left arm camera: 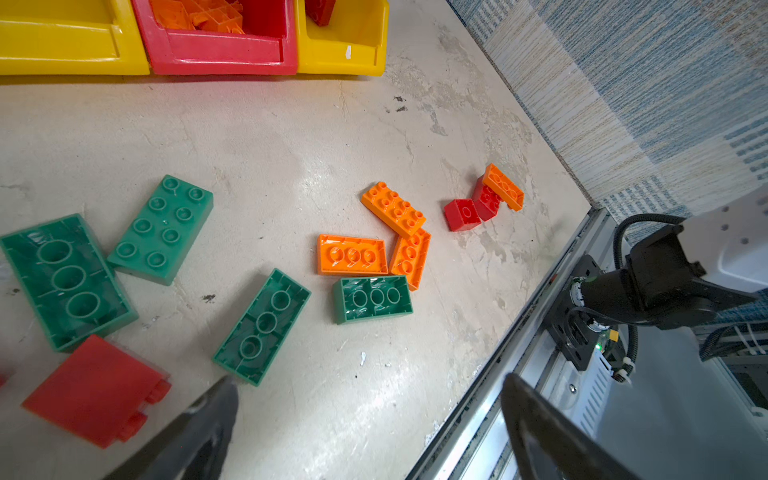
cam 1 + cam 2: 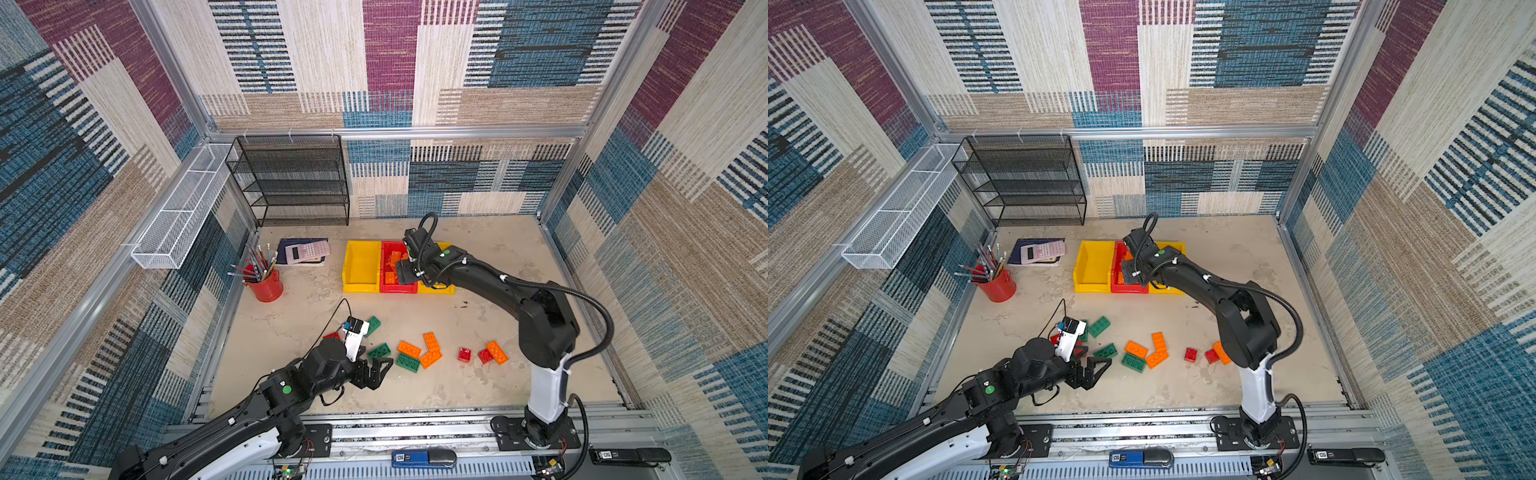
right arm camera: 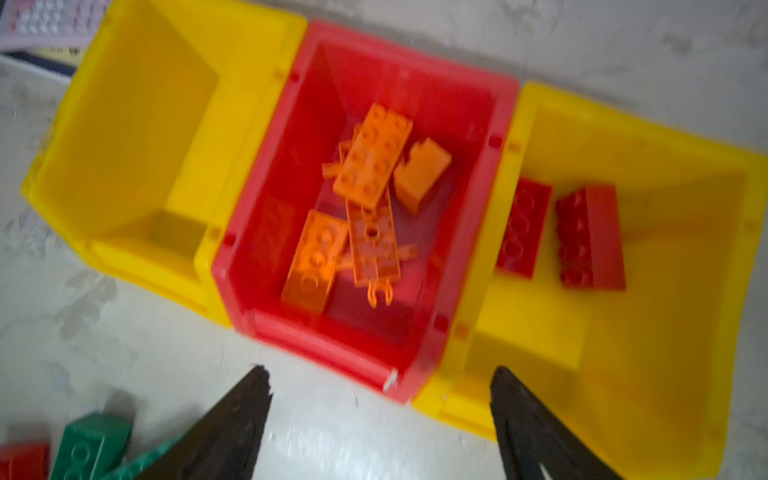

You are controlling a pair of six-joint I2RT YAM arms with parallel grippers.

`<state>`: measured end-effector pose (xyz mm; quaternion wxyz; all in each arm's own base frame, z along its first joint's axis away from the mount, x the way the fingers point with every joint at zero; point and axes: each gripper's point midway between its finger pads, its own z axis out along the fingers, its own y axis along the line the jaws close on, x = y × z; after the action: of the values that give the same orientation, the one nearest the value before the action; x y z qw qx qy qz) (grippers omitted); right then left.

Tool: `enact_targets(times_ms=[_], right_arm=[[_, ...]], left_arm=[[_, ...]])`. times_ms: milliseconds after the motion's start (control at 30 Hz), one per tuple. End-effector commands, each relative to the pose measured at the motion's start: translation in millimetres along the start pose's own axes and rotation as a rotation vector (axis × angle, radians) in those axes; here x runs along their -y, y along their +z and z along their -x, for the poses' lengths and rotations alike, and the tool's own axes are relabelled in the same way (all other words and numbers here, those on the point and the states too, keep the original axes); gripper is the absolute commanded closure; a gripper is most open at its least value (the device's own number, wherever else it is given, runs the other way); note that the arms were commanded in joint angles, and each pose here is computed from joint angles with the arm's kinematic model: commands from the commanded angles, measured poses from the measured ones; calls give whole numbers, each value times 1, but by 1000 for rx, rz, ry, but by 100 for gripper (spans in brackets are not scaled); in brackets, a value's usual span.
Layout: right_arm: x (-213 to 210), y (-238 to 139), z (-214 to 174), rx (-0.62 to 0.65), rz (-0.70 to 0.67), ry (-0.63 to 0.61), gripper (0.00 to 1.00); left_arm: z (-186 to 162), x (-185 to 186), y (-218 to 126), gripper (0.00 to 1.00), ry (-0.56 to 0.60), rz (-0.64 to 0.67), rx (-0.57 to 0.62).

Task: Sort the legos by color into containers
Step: 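Lower the right gripper onto the long orange 2x4 brick and grasp it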

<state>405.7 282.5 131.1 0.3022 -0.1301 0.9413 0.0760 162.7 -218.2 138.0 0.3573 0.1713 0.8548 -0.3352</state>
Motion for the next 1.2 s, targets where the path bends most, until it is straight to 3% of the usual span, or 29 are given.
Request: enact_targets(times_ms=[0, 200, 333, 667, 967, 1167], right_arm=[[-2, -13, -32, -8, 29, 53, 17], [10, -26, -108, -111, 9, 69, 24], [13, -31, -135, -131, 42, 96, 28], [-6, -25, -171, -184, 90, 60, 33], [0, -17, -191, -237, 59, 72, 46], [2, -14, -195, -249, 43, 71, 62]], left_arm=[[3, 7, 1, 1, 19, -43, 17], [3, 14, 7, 1, 7, -80, 14], [1, 17, 11, 1, 3, -94, -4], [-7, 8, 14, 1, -8, -68, -8], [-9, 3, 12, 1, -11, -53, 1], [-8, 2, 12, 1, -7, -49, 7]])
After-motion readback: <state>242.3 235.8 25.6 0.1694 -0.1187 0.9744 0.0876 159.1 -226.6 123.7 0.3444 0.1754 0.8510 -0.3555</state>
